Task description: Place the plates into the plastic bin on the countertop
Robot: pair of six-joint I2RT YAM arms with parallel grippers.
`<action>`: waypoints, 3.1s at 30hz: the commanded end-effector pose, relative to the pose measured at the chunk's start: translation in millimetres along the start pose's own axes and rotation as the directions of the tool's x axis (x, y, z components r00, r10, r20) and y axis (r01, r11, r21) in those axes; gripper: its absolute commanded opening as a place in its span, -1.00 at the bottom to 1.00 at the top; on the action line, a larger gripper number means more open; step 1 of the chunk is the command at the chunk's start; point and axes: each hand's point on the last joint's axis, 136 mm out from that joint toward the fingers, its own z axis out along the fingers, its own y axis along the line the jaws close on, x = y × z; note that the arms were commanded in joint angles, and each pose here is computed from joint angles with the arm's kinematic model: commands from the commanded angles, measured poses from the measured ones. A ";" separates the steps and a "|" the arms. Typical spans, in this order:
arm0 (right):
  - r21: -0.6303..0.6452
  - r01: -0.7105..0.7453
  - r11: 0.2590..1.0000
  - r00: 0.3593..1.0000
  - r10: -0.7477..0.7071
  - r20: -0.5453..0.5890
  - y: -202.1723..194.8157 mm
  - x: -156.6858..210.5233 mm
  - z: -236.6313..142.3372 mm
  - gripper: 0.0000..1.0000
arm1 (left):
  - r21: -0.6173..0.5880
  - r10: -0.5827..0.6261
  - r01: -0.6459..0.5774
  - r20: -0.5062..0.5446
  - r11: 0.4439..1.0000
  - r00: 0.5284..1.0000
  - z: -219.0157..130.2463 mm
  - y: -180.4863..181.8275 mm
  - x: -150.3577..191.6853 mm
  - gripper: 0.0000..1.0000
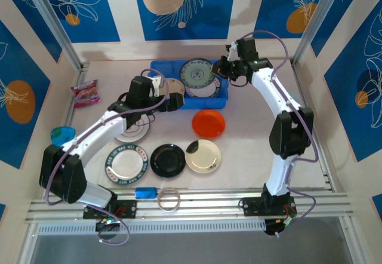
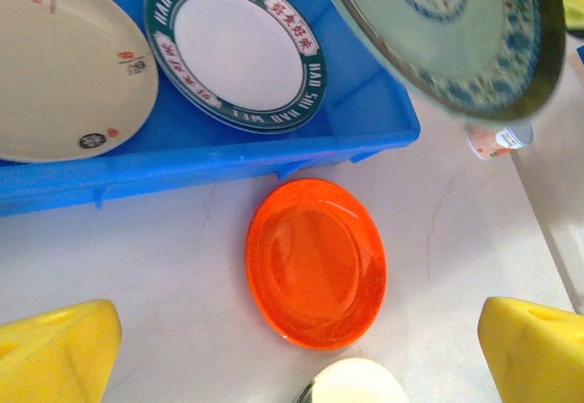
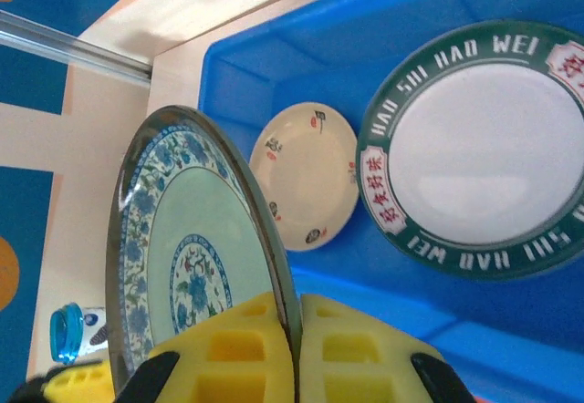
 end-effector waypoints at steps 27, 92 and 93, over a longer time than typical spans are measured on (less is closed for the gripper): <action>0.027 -0.110 0.994 0.985 0.112 -0.133 -4.9 4.6 144.1 -1.00 | -0.066 0.002 -0.001 0.011 0.998 1.000 -19.9 24.6 27.4 0.99; 0.116 0.198 0.973 0.974 -0.209 0.088 51.4 -36.7 54.8 -0.24 | -0.016 -0.009 0.008 -0.060 1.000 0.998 29.3 30.8 38.0 0.97; 0.114 0.202 0.973 0.972 -0.213 0.096 54.2 -34.4 44.4 -0.25 | -0.014 -0.009 0.008 -0.062 1.000 0.998 30.7 30.9 38.5 0.97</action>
